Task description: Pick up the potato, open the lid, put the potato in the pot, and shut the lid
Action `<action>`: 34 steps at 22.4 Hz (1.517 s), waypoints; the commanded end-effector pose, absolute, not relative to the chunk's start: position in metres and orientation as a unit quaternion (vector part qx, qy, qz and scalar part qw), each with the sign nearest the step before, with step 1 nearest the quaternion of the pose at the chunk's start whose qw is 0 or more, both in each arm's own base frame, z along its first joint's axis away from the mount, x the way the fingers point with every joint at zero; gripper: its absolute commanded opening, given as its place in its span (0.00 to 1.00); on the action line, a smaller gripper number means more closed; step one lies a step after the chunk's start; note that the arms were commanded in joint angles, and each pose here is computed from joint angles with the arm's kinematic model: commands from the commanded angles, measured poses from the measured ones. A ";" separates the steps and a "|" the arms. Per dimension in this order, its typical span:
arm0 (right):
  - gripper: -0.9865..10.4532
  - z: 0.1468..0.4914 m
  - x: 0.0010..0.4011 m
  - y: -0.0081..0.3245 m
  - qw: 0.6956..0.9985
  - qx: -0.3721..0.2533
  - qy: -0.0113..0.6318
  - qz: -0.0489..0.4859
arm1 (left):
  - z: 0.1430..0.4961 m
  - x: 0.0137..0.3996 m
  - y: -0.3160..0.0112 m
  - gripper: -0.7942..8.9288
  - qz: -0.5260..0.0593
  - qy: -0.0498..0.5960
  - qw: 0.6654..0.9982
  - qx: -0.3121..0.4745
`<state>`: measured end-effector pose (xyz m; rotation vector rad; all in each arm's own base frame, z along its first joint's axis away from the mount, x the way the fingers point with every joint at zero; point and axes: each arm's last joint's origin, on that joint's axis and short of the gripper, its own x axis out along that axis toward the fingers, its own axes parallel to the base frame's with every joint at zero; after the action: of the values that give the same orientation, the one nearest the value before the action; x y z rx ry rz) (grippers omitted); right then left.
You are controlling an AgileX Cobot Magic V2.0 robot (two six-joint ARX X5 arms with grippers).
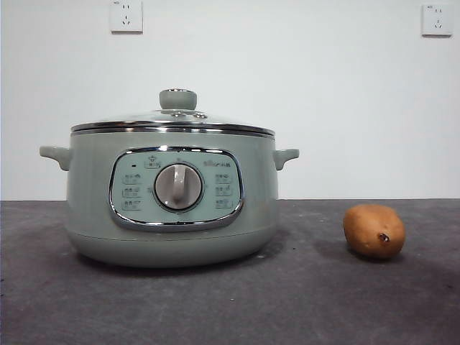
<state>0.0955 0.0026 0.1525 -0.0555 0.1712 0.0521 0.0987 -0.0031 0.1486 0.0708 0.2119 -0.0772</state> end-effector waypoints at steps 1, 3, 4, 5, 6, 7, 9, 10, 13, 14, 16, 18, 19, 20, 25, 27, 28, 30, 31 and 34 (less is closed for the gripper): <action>0.09 0.150 0.096 0.003 0.996 -0.008 0.087 0.035 | 0.146 0.099 -0.003 0.08 -0.037 0.107 0.993 0.039; 0.09 0.150 0.096 0.003 0.995 0.010 0.088 0.035 | 0.147 0.099 -0.003 0.08 -0.037 0.103 0.993 0.039; 0.09 0.150 0.096 0.003 0.995 0.016 0.088 0.034 | 0.147 0.099 -0.003 0.08 -0.037 0.102 0.993 0.038; 0.09 0.150 0.096 0.003 0.995 0.018 0.088 0.034 | 0.147 0.099 -0.003 0.08 -0.038 0.103 0.993 0.038; 0.09 0.150 0.096 0.003 0.995 0.021 0.088 0.034 | 0.147 0.099 -0.003 0.08 -0.038 0.103 0.993 0.038; 0.09 0.150 0.096 0.003 0.995 0.027 0.088 0.033 | 0.147 0.099 -0.003 0.08 -0.042 0.102 0.993 0.038; 0.09 0.150 0.096 0.003 0.995 0.032 0.089 0.033 | 0.147 0.099 -0.003 0.08 -0.042 0.099 0.994 0.038; 0.09 0.150 0.096 0.003 0.995 0.032 0.088 0.033 | 0.148 0.100 -0.003 0.08 -0.042 0.097 0.994 0.038; 0.09 0.150 0.096 0.003 0.995 0.032 0.088 0.033 | 0.147 0.099 -0.003 0.08 -0.041 0.098 0.994 0.038; 0.09 0.150 0.096 0.003 0.995 0.032 0.088 0.033 | 0.147 0.099 -0.003 0.08 -0.041 0.099 0.994 0.038; 0.09 0.150 0.096 0.003 0.995 0.032 0.089 0.033 | 0.147 0.099 -0.003 0.08 -0.041 0.098 0.994 0.038; 0.09 0.150 0.096 0.003 0.995 0.035 0.088 0.033 | 0.148 0.100 -0.003 0.08 -0.041 0.096 0.994 0.038; 0.09 0.150 0.096 0.003 0.995 0.043 0.089 0.032 | 0.148 0.100 -0.003 0.08 -0.042 0.095 0.994 0.036; 0.09 0.150 0.096 0.003 0.994 0.052 0.089 0.031 | 0.148 0.100 -0.003 0.08 -0.044 0.094 0.994 0.036; 0.20 0.153 0.095 0.003 0.992 0.091 0.086 0.029 | 0.156 0.100 -0.004 0.22 -0.049 0.064 0.997 -0.009; 0.34 0.157 0.095 0.004 0.990 0.111 0.081 0.031 | 0.163 0.100 -0.004 0.37 -0.049 0.050 0.997 -0.025; 0.39 0.160 0.094 0.004 0.989 0.118 0.078 0.034 | 0.167 0.099 -0.004 0.41 -0.049 0.045 0.997 -0.028; 0.51 0.167 0.093 0.004 0.989 0.123 0.069 0.046 | 0.177 0.098 -0.004 0.45 -0.049 0.032 0.998 -0.029; 0.55 0.171 0.092 0.005 0.989 0.123 0.063 0.051 | 0.183 0.098 -0.004 0.45 -0.049 0.026 0.998 -0.029; 0.57 0.184 0.090 0.005 0.990 0.123 0.046 0.057 | 0.198 0.096 -0.004 0.45 -0.050 0.014 0.998 -0.030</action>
<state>0.0905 0.0046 0.1795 0.2300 0.1078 0.1108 0.0962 -0.0038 0.1960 -0.0474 0.0353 -0.0972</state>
